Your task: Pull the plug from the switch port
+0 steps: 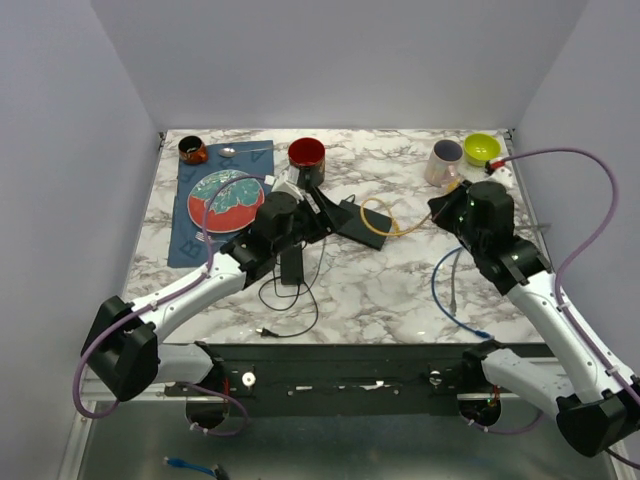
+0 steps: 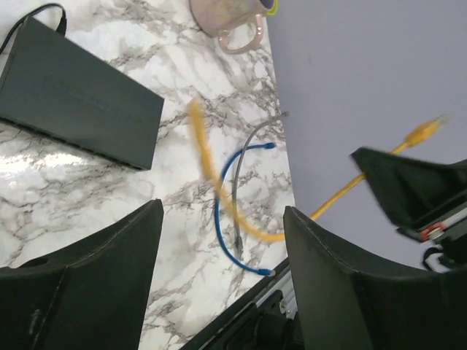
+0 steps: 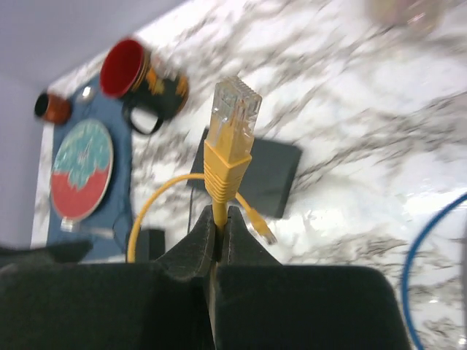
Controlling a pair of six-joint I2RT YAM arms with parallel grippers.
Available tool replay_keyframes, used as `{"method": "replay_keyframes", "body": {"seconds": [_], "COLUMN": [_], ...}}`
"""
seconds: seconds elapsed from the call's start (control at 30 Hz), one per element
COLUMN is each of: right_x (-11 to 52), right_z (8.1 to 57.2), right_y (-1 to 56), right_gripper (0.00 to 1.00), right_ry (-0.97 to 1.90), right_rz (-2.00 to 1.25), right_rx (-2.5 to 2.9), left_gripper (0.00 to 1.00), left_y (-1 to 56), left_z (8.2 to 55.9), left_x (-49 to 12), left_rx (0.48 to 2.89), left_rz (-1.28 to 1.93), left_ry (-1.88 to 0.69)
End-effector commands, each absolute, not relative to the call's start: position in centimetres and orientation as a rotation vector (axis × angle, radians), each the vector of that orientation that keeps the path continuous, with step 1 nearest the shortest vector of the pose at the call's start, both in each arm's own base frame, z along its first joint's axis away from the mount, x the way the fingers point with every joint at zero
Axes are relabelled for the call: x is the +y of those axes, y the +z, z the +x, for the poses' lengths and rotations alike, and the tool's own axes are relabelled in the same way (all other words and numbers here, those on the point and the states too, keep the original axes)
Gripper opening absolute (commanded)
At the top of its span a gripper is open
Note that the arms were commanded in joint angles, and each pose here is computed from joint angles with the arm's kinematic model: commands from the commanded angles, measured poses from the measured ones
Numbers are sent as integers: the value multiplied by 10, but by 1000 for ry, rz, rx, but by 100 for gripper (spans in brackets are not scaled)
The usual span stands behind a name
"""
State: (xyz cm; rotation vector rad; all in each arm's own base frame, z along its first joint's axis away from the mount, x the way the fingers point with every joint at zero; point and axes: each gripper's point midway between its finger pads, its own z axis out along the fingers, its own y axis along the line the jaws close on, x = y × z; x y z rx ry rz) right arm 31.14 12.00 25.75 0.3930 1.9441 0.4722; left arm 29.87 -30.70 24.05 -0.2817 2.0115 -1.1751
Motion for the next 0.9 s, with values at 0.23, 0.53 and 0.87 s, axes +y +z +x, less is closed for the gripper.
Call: {"method": "replay_keyframes", "body": {"seconds": [0.23,0.53,0.87], "right_x": [-54,-22,84], "right_z": [294,302,358], "right_y": [210,198,216], "right_gripper": [1,91,64], "right_ry": [-26,223,659], "right_rz": [1059,994,539], "right_rx": [1864,1933,1997], "left_gripper": [74,75,67], "left_y": [179,164,139], "left_z": [275,269,283], "left_x": [-292,-291,-263], "left_rx": [2146,2172,2180], "left_rz": [-396,-388,-514], "left_ry": [-1151,-1151,-983]}}
